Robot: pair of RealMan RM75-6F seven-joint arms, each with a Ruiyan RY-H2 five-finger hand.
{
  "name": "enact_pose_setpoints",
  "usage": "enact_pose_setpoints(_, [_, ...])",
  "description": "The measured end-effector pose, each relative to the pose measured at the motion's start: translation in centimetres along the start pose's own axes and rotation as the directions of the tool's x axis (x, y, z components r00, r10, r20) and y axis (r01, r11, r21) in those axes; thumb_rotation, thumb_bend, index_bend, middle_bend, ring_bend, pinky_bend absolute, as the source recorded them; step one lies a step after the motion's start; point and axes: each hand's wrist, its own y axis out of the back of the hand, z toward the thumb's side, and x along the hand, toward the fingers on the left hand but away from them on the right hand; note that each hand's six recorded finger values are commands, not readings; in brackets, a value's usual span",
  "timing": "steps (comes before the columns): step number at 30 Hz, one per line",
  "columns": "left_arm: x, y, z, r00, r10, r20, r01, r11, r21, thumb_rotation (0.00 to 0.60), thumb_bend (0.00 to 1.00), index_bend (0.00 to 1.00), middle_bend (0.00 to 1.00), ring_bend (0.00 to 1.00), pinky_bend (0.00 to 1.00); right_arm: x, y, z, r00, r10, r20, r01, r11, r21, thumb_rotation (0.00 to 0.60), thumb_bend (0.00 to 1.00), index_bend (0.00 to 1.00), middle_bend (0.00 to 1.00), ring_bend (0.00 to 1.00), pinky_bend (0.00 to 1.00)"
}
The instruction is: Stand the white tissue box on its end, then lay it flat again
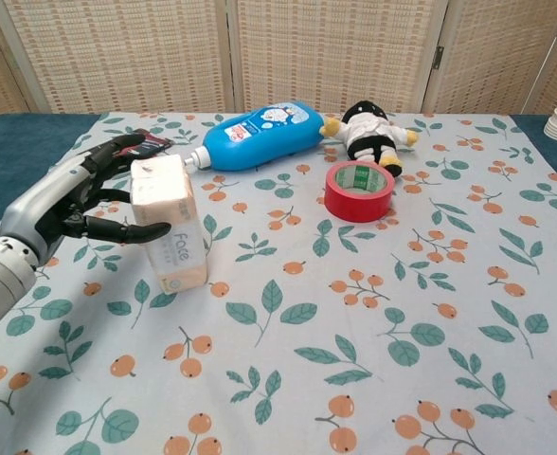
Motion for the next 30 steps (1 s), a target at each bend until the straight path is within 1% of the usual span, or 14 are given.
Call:
enact_pose_setpoints(6, [-0.3, 0.5, -0.4, 1.0, -0.026, -0.009, 0.026, 1.0, 0.01, 0.6, 0.13, 0.0, 0.0, 0.0, 0.2, 0.0, 0.0, 0.0, 1.0, -0.002, -0.001, 0.002, 1.0, -0.002, 0.6, 0.05, 0.21, 0.18, 0.0, 0.02])
enact_pose_setpoints(9, [-0.6, 1.0, -0.5, 0.999, -0.04, -0.011, 0.04, 0.999, 0.023, 0.6, 0.12, 0.0, 0.0, 0.0, 0.19, 0.0, 0.1, 0.0, 1.0, -0.003, -0.002, 0.003, 1.0, -0.004, 0.6, 0.05, 0.21, 0.18, 0.0, 0.02])
enact_pose_setpoints(12, [-0.8, 1.8, -0.4, 0.999, -0.046, -0.011, 0.046, 0.998, 0.04, 0.6, 0.12, 0.0, 0.0, 0.0, 0.15, 0.0, 0.2, 0.0, 1.0, -0.005, -0.003, 0.004, 1.0, -0.007, 0.6, 0.05, 0.21, 0.18, 0.0, 0.02])
enact_pose_setpoints(15, [-1.2, 3.0, -0.2, 0.999, -0.038, -0.012, 0.039, 0.997, 0.063, 0.6, 0.12, 0.0, 0.0, 0.0, 0.14, 0.0, 0.3, 0.1, 1.0, -0.007, -0.005, 0.007, 1.0, -0.012, 0.6, 0.05, 0.21, 0.18, 0.0, 0.02])
enact_pose_setpoints(19, [-1.7, 5.5, 0.2, 1.0, -0.015, -0.013, 0.017, 0.993, 0.12, 0.6, 0.13, 0.0, 0.0, 0.0, 0.14, -0.2, 0.3, 0.2, 1.0, -0.003, -0.014, 0.003, 1.0, -0.015, 0.6, 0.05, 0.21, 0.18, 0.0, 0.02])
enact_pose_setpoints(20, [-1.8, 6.1, 0.3, 1.0, -0.01, -0.013, 0.012, 0.991, 0.135, 0.6, 0.14, 0.0, 0.0, 0.0, 0.14, -0.2, 0.3, 0.3, 1.0, -0.002, -0.016, 0.002, 1.0, -0.016, 0.6, 0.05, 0.21, 0.18, 0.0, 0.02])
enact_pose_setpoints(21, [-1.8, 6.7, 0.4, 1.0, -0.005, -0.014, 0.007, 0.989, 0.149, 0.6, 0.18, 0.0, 0.0, 0.0, 0.14, -0.3, 0.3, 0.4, 1.0, -0.001, -0.019, 0.001, 1.0, -0.017, 0.6, 0.05, 0.21, 0.18, 0.0, 0.02])
enact_pose_setpoints(22, [-1.9, 7.5, 0.6, 1.0, 0.002, -0.013, 0.0, 0.986, 0.168, 0.6, 0.26, 0.0, 0.0, 0.0, 0.14, -0.3, 0.3, 0.5, 1.0, -0.001, -0.024, 0.0, 1.0, -0.018, 0.6, 0.05, 0.21, 0.18, 0.0, 0.02])
enact_pose_setpoints(23, [-1.8, 8.1, 0.8, 1.0, 0.008, -0.012, -0.006, 0.983, 0.182, 0.6, 0.31, 0.0, 0.0, 0.0, 0.14, -0.3, 0.3, 0.6, 1.0, -0.001, -0.027, 0.0, 1.0, -0.019, 0.6, 0.05, 0.21, 0.18, 0.0, 0.02])
enact_pose_setpoints(24, [-1.7, 8.7, 0.9, 1.0, 0.013, -0.009, -0.011, 0.98, 0.198, 0.6, 0.35, 0.0, 0.0, 0.0, 0.14, -0.3, 0.4, 0.6, 1.0, -0.001, -0.029, 0.001, 1.0, -0.02, 0.6, 0.05, 0.21, 0.18, 0.0, 0.02])
enact_pose_setpoints(25, [-1.6, 9.5, 1.2, 1.0, 0.018, -0.005, -0.016, 0.975, 0.22, 0.6, 0.36, 0.0, 0.0, 0.0, 0.14, -0.3, 0.4, 0.7, 0.999, -0.002, -0.032, 0.001, 1.0, -0.022, 0.6, 0.05, 0.21, 0.18, 0.0, 0.02])
enact_pose_setpoints(27, [-1.2, 10.6, 1.8, 1.0, 0.022, 0.005, -0.023, 0.968, 0.249, 0.6, 0.33, 0.0, 0.0, 0.0, 0.15, -0.2, 0.5, 0.7, 0.999, -0.004, -0.034, 0.003, 1.0, -0.025, 0.6, 0.05, 0.21, 0.18, 0.0, 0.02])
enact_pose_setpoints(28, [-1.0, 11.2, 2.4, 1.0, 0.021, 0.013, -0.024, 0.964, 0.266, 0.6, 0.28, 0.0, 0.0, 0.0, 0.15, -0.2, 0.5, 0.7, 0.999, -0.006, -0.034, 0.005, 1.0, -0.026, 0.6, 0.05, 0.21, 0.18, 0.0, 0.02])
enact_pose_setpoints(30, [-0.7, 12.0, 3.3, 1.0, 0.013, 0.025, -0.019, 0.957, 0.289, 0.6, 0.23, 0.0, 0.0, 0.0, 0.15, -0.2, 0.6, 0.7, 0.999, -0.008, -0.031, 0.007, 1.0, -0.029, 0.6, 0.05, 0.21, 0.18, 0.0, 0.02])
